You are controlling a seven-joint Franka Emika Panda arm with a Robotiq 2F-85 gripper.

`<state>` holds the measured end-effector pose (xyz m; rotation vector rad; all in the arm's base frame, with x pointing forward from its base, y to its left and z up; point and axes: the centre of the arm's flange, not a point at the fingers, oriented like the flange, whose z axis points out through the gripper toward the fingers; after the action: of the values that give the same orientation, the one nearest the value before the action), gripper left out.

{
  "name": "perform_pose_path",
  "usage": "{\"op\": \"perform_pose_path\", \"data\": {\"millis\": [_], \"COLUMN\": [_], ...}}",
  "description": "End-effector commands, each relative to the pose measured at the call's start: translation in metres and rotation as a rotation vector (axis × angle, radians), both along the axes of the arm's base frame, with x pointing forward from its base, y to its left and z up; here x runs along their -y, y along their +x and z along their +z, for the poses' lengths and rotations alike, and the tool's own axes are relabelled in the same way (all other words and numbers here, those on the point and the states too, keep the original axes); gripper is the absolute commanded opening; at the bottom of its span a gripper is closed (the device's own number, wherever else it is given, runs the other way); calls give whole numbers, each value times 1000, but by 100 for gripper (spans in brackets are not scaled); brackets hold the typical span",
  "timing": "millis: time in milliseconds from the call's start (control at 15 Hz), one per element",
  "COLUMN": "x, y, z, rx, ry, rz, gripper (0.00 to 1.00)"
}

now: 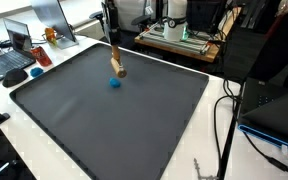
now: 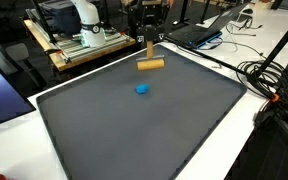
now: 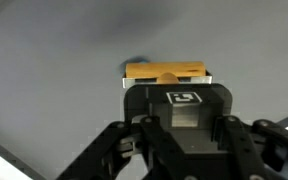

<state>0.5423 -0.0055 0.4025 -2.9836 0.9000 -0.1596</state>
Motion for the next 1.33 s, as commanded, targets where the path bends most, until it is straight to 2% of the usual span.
{"op": "perform_pose_path", "data": {"millis": [0,600,1267], "x": [-3,23,35], "y": [9,24,39], "z": [-20,-59,-75], "rx": [-18,-53,-62], "ry": [-45,-48,-51], "rz": [10,-54,-99], "gripper": [22,22,22]}}
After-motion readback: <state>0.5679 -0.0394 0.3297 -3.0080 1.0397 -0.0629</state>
